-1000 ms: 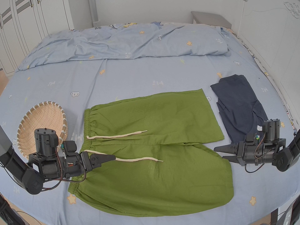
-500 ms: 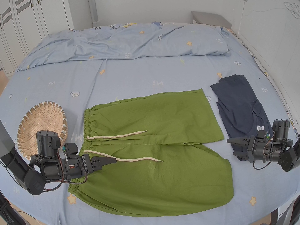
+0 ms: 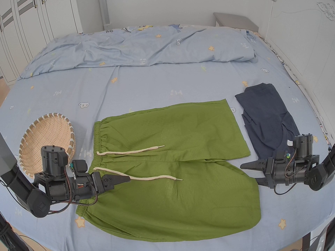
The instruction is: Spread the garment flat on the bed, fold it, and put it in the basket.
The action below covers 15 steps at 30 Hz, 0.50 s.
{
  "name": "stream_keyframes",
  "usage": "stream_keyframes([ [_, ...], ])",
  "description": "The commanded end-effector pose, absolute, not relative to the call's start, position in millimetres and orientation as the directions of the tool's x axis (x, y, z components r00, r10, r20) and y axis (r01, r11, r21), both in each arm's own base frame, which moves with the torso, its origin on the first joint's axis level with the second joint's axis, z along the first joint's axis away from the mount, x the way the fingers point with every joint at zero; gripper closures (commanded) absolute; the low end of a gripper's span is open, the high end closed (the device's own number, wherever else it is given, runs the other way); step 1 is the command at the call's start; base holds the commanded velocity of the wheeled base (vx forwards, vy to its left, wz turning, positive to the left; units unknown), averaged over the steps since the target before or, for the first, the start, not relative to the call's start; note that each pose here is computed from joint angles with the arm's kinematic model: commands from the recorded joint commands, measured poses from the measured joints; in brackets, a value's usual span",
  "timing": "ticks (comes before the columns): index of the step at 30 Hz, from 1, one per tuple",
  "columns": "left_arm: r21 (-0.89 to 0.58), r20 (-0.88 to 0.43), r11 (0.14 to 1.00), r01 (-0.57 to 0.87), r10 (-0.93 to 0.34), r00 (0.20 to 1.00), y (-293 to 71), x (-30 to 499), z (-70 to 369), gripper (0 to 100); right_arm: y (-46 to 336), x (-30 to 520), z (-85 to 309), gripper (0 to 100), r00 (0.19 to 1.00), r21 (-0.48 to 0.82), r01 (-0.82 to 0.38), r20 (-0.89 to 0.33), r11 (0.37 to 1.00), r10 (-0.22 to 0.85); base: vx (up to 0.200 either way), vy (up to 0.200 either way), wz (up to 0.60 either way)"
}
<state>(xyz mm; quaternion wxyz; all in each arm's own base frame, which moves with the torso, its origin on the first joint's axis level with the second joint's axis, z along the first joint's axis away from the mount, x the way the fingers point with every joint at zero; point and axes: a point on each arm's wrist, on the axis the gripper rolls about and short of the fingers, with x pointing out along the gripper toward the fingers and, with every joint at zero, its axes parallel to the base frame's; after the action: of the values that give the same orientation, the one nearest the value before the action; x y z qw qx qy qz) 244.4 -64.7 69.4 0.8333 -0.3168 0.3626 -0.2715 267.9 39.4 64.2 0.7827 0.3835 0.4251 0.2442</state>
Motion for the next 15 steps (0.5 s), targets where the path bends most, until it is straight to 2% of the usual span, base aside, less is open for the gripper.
stream_keyframes([
  [1,-0.724,-0.432,0.652,0.223,-0.682,0.590,-64.8,244.9,69.2,0,43.6,277.4,58.6,0,0.504,0.817,-0.040,-0.481,0.575,0.718,0.000,0.000,0.00],
  [6,-0.724,-0.434,0.653,0.222,-0.682,0.589,-64.8,245.0,68.8,0,49.6,280.0,60.5,0,0.492,0.838,-0.007,-0.472,0.545,0.732,0.000,0.000,0.00],
  [15,-0.724,-0.437,0.654,0.218,-0.680,0.588,-65.0,246.4,67.2,0,50.0,282.7,56.6,0,0.487,0.838,0.003,-0.478,0.546,0.731,0.000,0.000,0.00],
])
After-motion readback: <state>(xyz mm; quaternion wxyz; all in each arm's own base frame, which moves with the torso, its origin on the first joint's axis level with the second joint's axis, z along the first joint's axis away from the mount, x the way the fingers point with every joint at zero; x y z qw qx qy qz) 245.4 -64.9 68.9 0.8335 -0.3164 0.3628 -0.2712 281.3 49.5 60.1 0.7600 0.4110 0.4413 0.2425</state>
